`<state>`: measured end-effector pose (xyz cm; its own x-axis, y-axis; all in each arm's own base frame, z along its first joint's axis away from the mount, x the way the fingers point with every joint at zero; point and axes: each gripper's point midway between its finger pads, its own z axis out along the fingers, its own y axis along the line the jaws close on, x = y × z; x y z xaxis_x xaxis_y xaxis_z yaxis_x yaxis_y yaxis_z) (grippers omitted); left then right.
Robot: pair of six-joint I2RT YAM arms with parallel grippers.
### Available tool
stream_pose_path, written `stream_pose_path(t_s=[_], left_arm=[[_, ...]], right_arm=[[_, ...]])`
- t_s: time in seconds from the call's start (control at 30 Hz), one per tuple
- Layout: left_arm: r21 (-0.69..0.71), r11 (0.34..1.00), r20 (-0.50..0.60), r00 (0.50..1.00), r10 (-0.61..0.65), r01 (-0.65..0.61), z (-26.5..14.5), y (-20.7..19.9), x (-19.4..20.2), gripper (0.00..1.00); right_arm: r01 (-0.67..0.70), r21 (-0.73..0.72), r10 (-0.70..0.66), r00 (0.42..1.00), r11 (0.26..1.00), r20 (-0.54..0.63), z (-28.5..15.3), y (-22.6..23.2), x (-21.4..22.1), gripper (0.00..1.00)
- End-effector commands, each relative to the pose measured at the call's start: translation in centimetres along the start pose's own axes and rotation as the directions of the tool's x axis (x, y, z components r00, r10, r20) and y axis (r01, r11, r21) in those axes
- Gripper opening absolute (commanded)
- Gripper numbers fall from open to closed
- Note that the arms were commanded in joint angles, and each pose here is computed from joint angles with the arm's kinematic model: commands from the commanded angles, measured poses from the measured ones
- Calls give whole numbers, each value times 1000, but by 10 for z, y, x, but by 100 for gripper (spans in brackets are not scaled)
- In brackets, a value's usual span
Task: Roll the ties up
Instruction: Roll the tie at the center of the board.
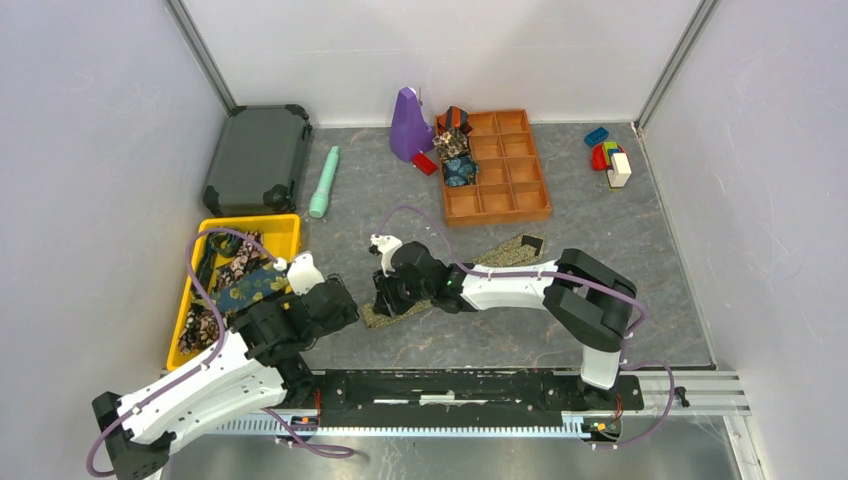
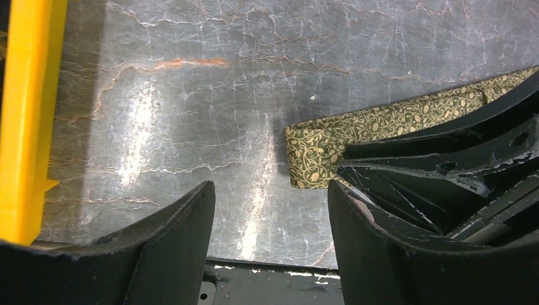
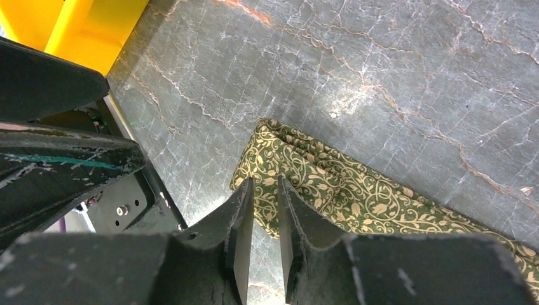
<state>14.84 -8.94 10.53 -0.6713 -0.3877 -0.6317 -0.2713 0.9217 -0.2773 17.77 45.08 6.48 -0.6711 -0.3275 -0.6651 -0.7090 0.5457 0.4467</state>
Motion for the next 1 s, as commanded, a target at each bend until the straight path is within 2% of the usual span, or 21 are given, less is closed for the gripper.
stream_pose_path(t_s=[0.0,0.3,0.67,0.97], left_arm=[[43,999,2,1000,-7,7,4,-12,1,71],[89,996,-26,1000,9,-7,14,-25,11,71],[163,986,-42,999,-8,15,29,-42,25,71],[193,981,-47,999,-12,21,43,-48,36,70]], right_arm=[[5,-31,-3,999,1000,51,-6,1,-11,26],[-8,-31,9,999,999,45,-6,-10,-5,24],[-13,-37,14,999,999,33,-6,-17,4,16],[-23,-27,24,999,999,28,-6,-26,7,13]])
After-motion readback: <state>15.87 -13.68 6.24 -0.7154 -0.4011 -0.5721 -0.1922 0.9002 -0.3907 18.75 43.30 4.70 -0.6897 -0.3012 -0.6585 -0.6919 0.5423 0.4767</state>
